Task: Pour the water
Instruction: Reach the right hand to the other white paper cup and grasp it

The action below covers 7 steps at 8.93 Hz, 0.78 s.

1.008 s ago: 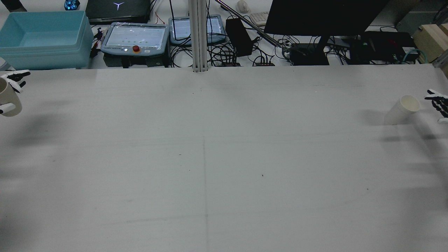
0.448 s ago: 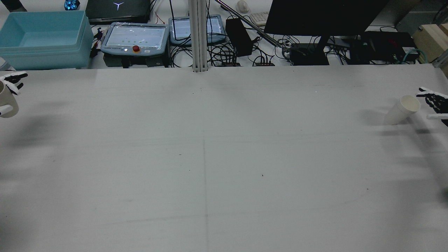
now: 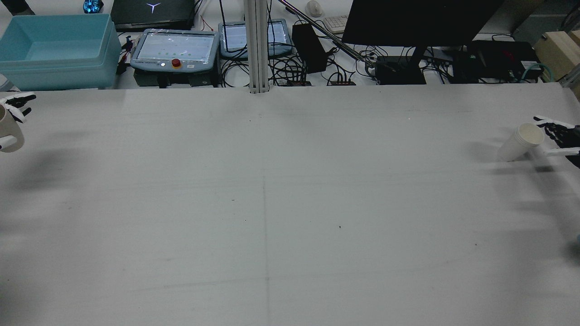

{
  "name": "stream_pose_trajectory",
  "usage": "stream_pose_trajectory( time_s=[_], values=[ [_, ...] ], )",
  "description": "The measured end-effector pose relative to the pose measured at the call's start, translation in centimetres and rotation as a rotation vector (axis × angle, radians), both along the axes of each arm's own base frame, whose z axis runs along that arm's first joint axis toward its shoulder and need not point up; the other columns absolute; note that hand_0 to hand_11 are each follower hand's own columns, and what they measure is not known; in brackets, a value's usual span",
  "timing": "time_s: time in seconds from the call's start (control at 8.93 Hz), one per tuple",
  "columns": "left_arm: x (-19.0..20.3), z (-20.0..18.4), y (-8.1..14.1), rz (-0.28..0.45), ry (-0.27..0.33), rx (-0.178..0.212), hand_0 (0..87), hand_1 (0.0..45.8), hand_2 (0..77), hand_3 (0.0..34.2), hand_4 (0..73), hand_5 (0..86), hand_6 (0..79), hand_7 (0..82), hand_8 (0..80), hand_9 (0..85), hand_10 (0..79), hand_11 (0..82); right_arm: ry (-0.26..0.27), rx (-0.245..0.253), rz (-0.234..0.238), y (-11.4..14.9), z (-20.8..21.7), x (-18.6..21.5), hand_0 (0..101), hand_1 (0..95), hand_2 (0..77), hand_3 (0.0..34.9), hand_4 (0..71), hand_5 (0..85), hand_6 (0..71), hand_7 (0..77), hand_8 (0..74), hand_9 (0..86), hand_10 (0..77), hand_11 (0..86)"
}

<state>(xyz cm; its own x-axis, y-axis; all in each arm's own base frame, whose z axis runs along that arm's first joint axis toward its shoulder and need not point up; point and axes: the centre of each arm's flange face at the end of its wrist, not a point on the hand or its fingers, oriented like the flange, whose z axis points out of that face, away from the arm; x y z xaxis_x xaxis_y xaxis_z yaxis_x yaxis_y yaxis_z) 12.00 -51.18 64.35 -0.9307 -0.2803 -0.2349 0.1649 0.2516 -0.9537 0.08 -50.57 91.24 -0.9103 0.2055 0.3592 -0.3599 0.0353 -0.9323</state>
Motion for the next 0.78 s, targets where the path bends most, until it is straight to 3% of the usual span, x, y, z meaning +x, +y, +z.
stream_pose_trajectory(
  time_s=[0.78],
  values=[
    [0.1,0.8,0.0,0.000,-0.003,0.005,56.1,5.4,49.6,0.0,61.6,31.6,10.4,19.1,4.9,7.6,5.4,9.8,0.014,0.035,-0.034,-3.3,-2.5,-3.1,53,16.4,1.1,6.1,10.4,27.3,5.4,15.8,0.5,1.1,0.5,0.5]
  ],
)
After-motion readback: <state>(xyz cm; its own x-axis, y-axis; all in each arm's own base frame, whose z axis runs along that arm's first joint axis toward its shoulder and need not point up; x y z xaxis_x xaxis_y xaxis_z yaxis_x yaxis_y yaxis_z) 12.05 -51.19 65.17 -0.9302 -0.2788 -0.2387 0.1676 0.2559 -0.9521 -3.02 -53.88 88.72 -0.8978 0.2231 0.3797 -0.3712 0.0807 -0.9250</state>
